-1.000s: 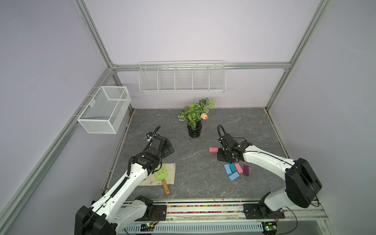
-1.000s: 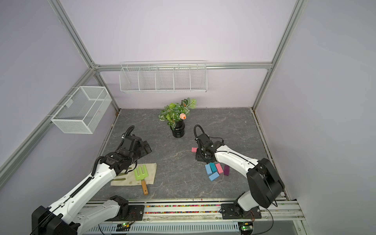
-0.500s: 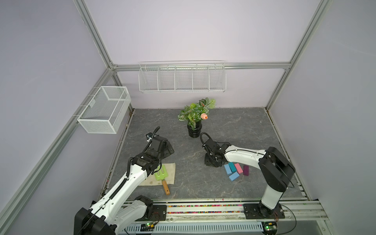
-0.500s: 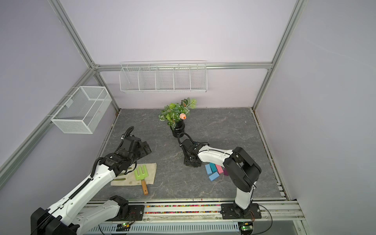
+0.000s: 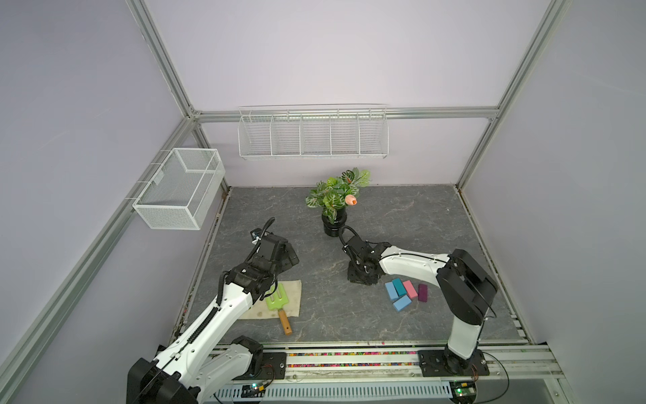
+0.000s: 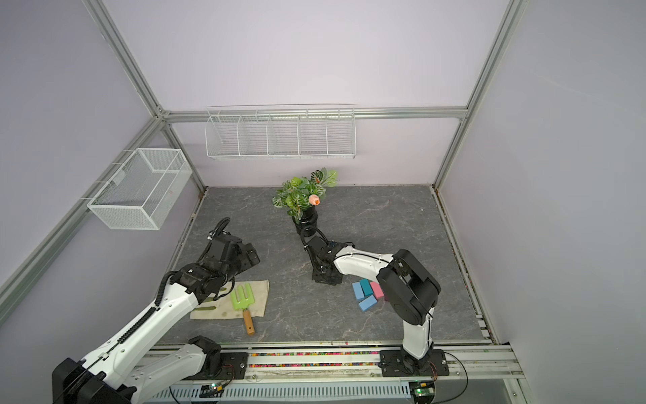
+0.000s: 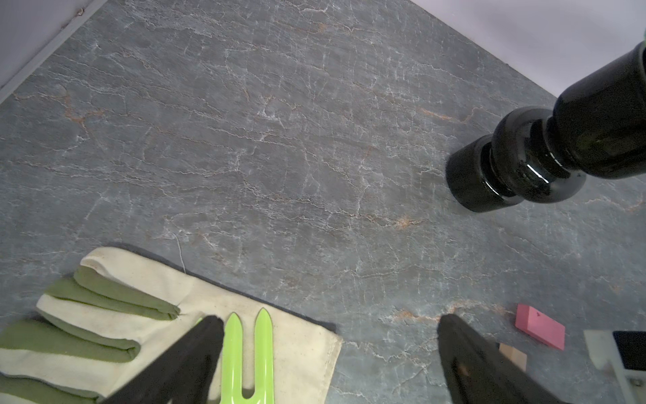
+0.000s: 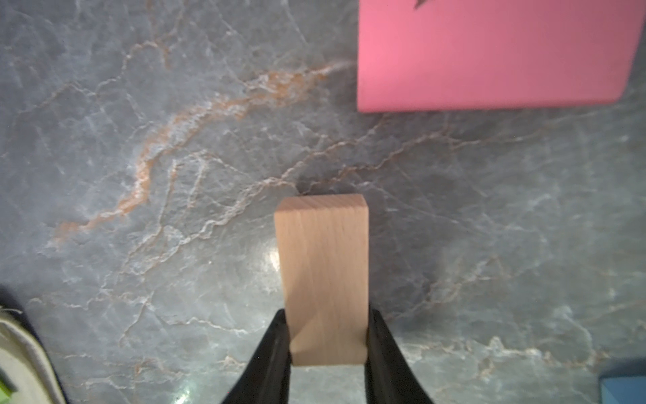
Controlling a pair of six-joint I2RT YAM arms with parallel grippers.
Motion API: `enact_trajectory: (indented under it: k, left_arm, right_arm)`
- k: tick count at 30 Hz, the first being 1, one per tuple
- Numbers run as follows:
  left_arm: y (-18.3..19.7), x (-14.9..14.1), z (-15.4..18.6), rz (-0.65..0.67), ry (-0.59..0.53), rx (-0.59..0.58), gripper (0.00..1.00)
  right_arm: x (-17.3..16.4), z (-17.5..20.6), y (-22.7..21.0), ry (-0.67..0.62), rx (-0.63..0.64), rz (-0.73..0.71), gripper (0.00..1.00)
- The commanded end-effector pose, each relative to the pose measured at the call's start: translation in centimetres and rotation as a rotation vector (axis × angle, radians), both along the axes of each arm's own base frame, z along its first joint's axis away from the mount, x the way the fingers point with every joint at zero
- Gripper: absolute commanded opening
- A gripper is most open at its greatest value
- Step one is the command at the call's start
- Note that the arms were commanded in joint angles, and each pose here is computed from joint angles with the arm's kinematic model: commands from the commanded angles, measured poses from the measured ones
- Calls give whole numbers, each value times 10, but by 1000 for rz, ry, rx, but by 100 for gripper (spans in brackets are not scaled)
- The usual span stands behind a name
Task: Assemble the number 8 with building blocks
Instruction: Assemble the building block at the center of the board.
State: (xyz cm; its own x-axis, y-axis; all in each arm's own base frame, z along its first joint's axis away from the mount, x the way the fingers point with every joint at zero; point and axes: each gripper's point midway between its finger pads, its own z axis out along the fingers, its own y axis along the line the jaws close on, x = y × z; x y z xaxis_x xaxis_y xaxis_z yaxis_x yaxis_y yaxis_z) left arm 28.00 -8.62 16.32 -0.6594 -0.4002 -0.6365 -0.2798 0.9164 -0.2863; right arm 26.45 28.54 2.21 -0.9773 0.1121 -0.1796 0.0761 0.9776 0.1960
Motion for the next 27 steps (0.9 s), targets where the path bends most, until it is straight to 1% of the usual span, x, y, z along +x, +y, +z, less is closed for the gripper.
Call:
enact_trajectory:
  k: [1, 4, 27]
  left_arm:
    - [4, -2, -2, 19, -3, 6, 99]
    - [4, -3, -2, 16, -3, 10, 100]
    - [5, 0, -4, 19, -6, 22, 100]
  right_arm:
    - [-1, -8, 1, 16, -19, -18, 11]
    - [2, -7, 0, 13, -22, -26, 7]
    - [17, -4, -10, 12, -49, -42, 8]
